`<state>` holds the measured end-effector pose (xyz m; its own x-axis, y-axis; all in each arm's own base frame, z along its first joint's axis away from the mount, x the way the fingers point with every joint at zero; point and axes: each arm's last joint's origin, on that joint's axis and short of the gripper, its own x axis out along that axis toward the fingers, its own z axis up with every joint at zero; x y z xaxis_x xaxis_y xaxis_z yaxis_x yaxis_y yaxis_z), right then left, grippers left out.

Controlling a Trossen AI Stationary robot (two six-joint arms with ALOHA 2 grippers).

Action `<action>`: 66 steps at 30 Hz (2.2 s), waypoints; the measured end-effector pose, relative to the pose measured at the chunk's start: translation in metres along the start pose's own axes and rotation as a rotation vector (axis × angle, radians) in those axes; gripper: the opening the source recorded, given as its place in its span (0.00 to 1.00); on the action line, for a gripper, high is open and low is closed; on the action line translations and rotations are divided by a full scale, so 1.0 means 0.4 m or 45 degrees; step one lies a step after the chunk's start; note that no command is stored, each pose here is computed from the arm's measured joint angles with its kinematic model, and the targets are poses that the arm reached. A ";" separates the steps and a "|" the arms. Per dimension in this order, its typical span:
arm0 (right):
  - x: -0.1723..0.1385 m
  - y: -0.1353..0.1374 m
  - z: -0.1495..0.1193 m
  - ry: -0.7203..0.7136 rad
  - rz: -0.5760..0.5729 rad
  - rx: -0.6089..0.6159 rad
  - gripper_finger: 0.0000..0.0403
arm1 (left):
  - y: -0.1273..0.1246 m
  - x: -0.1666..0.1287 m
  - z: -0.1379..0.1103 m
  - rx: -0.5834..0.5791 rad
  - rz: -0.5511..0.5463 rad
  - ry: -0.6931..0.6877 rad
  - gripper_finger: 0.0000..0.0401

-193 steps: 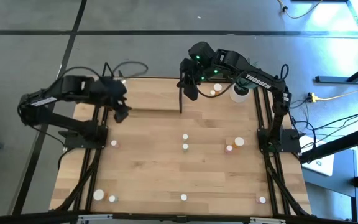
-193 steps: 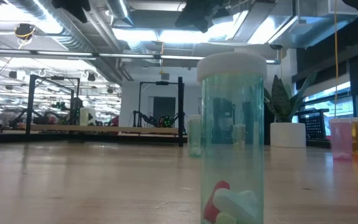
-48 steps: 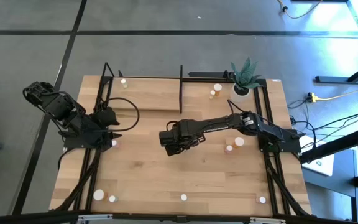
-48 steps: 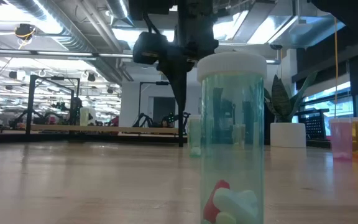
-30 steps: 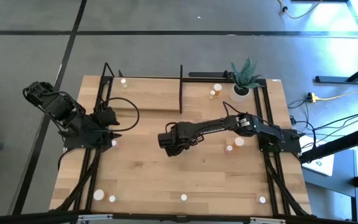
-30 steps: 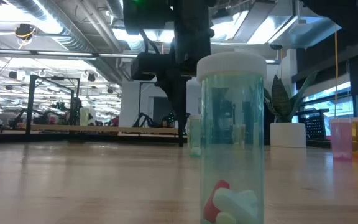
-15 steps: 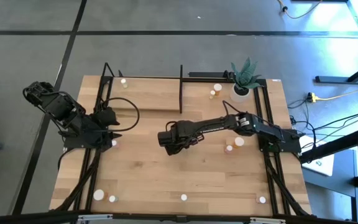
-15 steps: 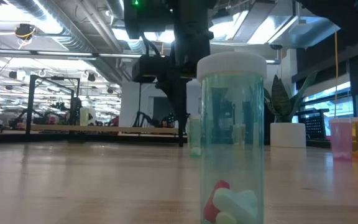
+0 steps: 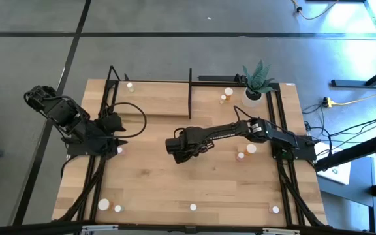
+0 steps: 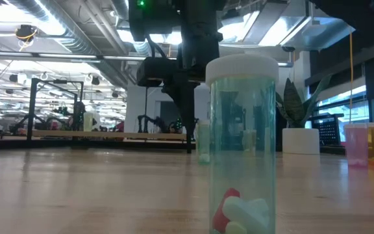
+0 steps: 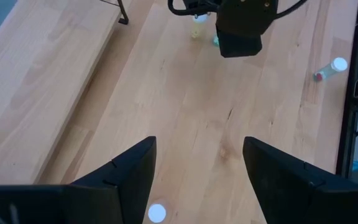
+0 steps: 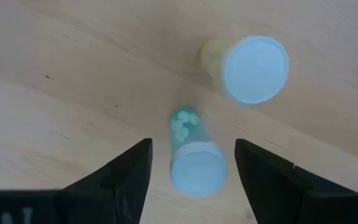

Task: Pick and place medicine bottles onto shelf by color
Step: Put the top green pill bottle on the shelf

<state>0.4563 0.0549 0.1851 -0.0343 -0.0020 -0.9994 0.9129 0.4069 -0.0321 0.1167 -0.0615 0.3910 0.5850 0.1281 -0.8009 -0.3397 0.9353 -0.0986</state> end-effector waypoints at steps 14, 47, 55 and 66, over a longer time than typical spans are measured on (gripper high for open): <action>0.000 0.000 0.000 0.000 0.001 0.002 0.39 | -0.001 0.000 -0.001 0.025 -0.015 0.016 0.58; -0.148 0.031 -0.030 -0.012 0.234 -0.445 0.31 | -0.001 0.000 -0.001 0.028 -0.015 0.016 0.58; -0.192 0.008 -0.030 -0.004 0.274 -0.628 0.31 | -0.001 0.000 -0.001 0.025 -0.016 0.015 0.58; -0.243 -0.028 0.011 -0.125 0.278 -0.836 0.31 | -0.004 0.000 0.002 0.006 -0.029 0.003 0.58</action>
<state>0.4513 0.0465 0.2824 0.1873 0.0732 -0.9796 0.4589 0.8752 0.1531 0.1176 -0.0626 0.3916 0.5908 0.1062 -0.7998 -0.3229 0.9396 -0.1137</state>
